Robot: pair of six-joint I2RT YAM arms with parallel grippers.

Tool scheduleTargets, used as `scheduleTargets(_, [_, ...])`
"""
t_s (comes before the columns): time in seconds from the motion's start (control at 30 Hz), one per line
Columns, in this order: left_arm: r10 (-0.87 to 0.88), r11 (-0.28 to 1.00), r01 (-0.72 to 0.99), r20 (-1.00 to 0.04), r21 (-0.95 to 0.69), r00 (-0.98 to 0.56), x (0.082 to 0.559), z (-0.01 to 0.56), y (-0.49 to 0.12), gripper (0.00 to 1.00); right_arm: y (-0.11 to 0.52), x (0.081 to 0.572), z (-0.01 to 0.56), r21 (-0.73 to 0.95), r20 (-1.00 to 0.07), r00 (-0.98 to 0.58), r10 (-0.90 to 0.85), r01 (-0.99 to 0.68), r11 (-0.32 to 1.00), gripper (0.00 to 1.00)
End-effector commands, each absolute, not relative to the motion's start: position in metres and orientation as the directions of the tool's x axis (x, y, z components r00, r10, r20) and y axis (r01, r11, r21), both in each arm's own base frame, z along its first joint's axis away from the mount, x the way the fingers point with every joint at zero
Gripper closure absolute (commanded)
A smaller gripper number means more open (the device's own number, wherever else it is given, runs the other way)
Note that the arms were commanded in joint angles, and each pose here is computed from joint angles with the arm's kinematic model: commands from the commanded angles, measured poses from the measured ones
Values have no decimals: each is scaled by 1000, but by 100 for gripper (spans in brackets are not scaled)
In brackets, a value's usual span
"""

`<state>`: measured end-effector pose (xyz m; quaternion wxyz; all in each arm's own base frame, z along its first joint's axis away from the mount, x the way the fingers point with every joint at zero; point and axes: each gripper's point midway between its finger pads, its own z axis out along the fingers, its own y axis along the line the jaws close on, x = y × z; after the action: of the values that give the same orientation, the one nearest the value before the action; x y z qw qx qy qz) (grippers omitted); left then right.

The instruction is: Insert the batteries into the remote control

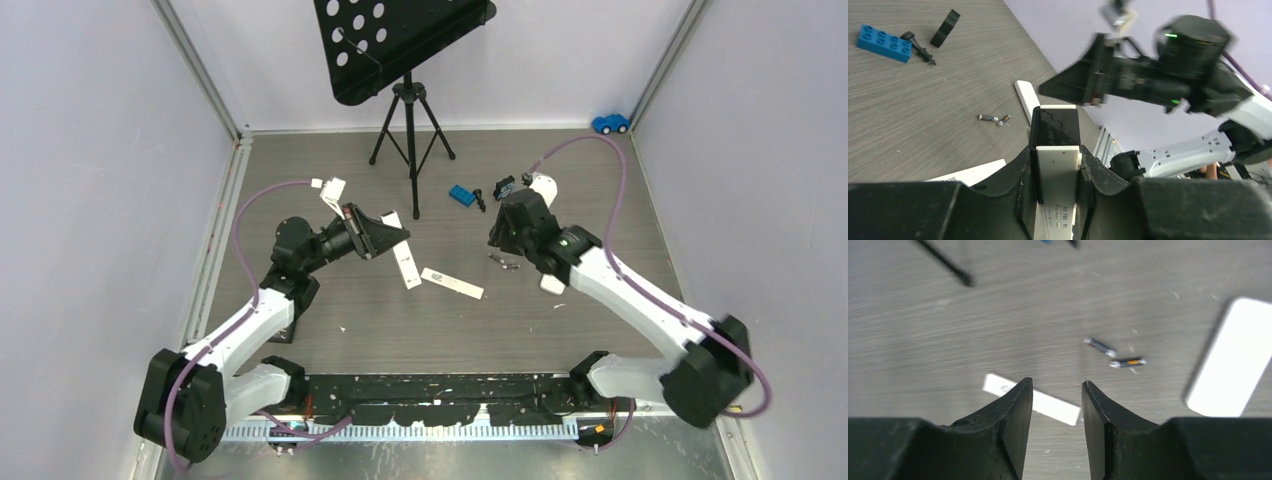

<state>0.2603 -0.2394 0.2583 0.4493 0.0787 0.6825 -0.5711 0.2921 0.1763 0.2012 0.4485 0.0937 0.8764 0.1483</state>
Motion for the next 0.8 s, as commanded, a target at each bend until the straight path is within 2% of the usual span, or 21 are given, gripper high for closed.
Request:
scheduleTargets(0.0, [-383, 257, 747, -774, -613, -503, 247, 278, -246, 100, 156, 304, 137, 266, -653, -680, 334, 208, 941, 55])
scheduleTargets(0.17, [-352, 236, 751, -775, -617, -525, 244, 266, -249, 100, 153, 329, 98, 108, -668, -725, 166, 126, 986, 54])
scheduleTargets(0.27, [-324, 206, 763, -778, -613, -538, 239, 260, -252, 100, 157, 338, 86, 30, -671, -740, 33, 17, 999, 53])
scheduleTargets(0.43, [-272, 127, 812, -807, -570, -524, 224, 262, -256, 100, 155, 346, 62, -93, -612, -775, -159, -129, 987, 51])
scheduleTargets(0.67, [-271, 68, 849, -829, -523, -489, 217, 270, -258, 100, 149, 350, 39, -74, -536, -823, -188, -177, 981, 57])
scheduleTargets(0.77, [-268, 60, 844, -823, -533, -501, 217, 268, -259, 100, 147, 350, 38, -73, -531, -832, -162, -146, 987, 57])
